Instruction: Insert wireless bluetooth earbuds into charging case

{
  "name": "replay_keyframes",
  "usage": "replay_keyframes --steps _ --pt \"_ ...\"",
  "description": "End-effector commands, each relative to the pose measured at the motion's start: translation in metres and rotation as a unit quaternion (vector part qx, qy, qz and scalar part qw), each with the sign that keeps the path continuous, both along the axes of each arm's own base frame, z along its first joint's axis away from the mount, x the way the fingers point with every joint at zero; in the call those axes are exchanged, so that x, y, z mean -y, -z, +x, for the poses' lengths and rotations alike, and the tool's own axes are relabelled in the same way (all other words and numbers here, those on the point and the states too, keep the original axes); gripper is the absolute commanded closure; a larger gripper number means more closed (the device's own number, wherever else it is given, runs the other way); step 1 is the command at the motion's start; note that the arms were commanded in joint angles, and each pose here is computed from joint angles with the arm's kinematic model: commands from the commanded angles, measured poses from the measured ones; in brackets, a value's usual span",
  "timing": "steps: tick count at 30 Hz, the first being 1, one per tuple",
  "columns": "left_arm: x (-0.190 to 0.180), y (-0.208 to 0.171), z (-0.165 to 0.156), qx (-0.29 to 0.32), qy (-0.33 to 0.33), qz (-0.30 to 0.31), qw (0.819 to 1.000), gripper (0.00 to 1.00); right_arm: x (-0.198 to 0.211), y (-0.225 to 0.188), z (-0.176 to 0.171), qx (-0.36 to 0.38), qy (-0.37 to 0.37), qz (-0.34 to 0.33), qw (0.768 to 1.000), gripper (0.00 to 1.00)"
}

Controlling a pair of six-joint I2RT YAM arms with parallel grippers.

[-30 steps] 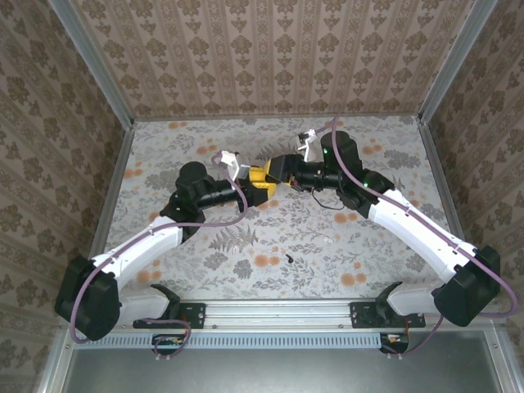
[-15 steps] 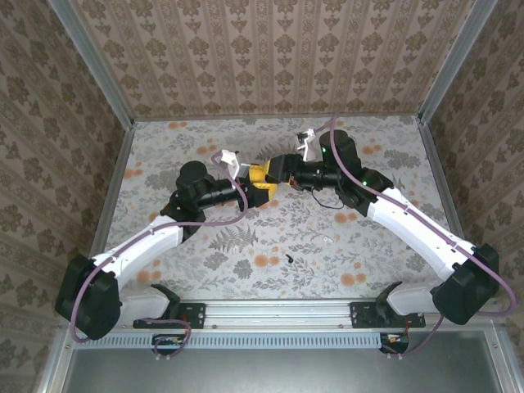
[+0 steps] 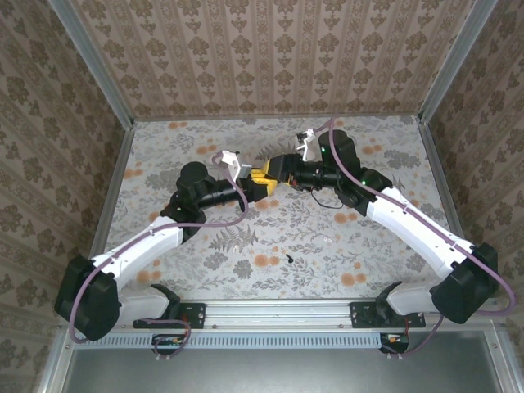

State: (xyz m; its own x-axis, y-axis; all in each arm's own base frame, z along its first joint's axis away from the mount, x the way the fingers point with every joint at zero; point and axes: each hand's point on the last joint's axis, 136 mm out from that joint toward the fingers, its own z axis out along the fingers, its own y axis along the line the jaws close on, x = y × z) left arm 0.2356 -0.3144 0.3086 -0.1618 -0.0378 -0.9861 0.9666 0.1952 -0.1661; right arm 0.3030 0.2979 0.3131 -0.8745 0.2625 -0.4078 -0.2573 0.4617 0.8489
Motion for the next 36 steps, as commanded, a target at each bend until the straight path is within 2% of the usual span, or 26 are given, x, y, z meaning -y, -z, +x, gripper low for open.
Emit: replay_keyframes --steps 1,3,5,9,12,19,31,36 --pt "-0.004 -0.019 0.0 0.021 -0.007 -0.021 1.0 1.0 -0.006 -0.004 -0.009 0.002 -0.027 0.004 1.0 0.53" --pt "-0.007 -0.018 0.001 0.017 -0.016 -0.023 0.999 1.0 -0.002 -0.012 -0.01 0.021 -0.02 0.008 1.0 0.41" --pt "-0.012 -0.017 0.004 0.007 -0.028 -0.029 0.999 1.0 0.007 -0.028 -0.011 0.058 -0.004 0.017 0.998 0.35" --pt "-0.029 -0.018 0.007 -0.022 -0.041 -0.066 0.997 1.0 0.027 -0.056 -0.019 0.133 0.02 0.026 0.991 0.28" --pt "-0.038 -0.023 0.006 -0.039 -0.037 -0.1 0.993 1.0 0.031 -0.059 -0.022 0.148 0.022 0.034 0.988 0.29" --pt "-0.041 -0.041 -0.004 -0.08 0.0 -0.14 0.987 1.0 0.007 -0.056 -0.03 0.138 -0.029 0.067 0.988 0.34" --pt "-0.042 -0.05 -0.017 -0.095 0.023 -0.147 0.984 1.0 -0.016 -0.05 -0.018 0.121 -0.061 0.066 0.989 0.35" --pt "-0.042 -0.052 -0.021 -0.089 0.03 -0.146 0.985 1.0 -0.018 -0.039 -0.008 0.1 -0.05 0.057 0.992 0.38"
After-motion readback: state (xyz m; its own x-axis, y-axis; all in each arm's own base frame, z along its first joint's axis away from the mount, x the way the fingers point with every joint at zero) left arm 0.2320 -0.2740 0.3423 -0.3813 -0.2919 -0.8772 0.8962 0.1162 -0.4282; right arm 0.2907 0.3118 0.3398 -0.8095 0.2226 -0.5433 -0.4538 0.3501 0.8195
